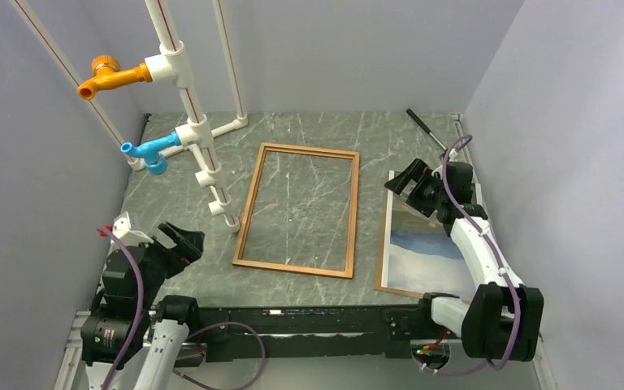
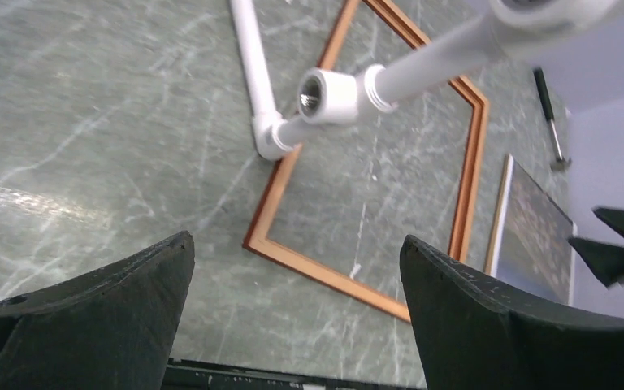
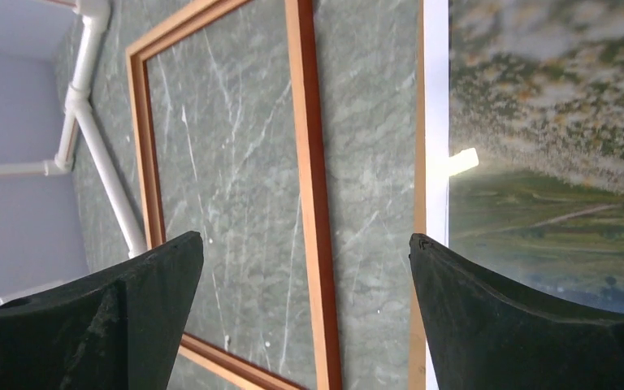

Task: Put the photo into the frame
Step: Adjust the distractor at the center of the board.

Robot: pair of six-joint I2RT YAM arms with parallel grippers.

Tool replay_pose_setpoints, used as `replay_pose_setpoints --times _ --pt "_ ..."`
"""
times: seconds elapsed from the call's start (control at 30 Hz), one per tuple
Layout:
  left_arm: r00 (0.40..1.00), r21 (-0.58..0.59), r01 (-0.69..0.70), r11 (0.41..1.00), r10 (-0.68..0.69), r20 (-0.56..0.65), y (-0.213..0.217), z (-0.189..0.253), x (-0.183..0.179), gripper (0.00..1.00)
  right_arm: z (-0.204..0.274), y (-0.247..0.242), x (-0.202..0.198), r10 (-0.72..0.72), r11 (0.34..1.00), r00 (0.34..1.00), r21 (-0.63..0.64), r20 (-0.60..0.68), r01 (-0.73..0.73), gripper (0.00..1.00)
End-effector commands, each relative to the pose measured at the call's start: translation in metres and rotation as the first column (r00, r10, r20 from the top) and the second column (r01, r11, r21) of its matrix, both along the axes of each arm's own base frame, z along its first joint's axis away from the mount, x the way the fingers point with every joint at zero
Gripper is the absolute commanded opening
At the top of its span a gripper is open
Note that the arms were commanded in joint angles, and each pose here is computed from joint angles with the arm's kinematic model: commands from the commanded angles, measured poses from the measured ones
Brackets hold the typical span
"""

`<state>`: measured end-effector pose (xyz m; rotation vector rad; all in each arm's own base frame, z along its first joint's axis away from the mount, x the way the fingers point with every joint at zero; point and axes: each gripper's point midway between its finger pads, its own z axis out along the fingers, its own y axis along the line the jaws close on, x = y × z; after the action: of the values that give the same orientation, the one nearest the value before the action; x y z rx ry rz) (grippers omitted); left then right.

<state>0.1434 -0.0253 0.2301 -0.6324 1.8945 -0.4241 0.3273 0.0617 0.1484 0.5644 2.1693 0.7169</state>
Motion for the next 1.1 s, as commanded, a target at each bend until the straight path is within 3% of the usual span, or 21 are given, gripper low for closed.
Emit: replay_pose_setpoints --times 0.0,0.37,0.53,0.83,1.07 --pt "0.979 -0.014 0.204 0.979 -0.205 -0.022 -0.031 -0.005 -0.006 0.99 0.010 0.004 -0.006 0.051 0.999 0.999 -0.005 0.003 -0.051 1.00" --pt "0.790 0.056 0.612 0.789 -0.608 -0.076 -0.080 -0.005 -0.007 0.99 0.000 0.010 -0.017 0.091 0.996 0.996 0.000 -0.013 -0.091 1.00" --pt "0.720 0.112 0.694 0.711 -0.687 -0.096 -0.085 0.001 -0.008 0.99 -0.009 0.012 -0.019 0.094 0.995 0.995 0.017 -0.025 -0.094 1.00" --pt "0.657 0.199 0.752 0.629 -0.737 -0.157 -0.090 0.017 0.006 0.98 -0.026 0.013 -0.019 0.105 0.994 0.992 0.031 -0.072 -0.103 1.00" --pt "0.508 0.273 0.855 0.440 -0.815 -0.279 -0.130 0.018 0.010 0.99 -0.035 0.013 -0.019 0.105 0.994 0.990 0.033 -0.093 -0.102 1.00"
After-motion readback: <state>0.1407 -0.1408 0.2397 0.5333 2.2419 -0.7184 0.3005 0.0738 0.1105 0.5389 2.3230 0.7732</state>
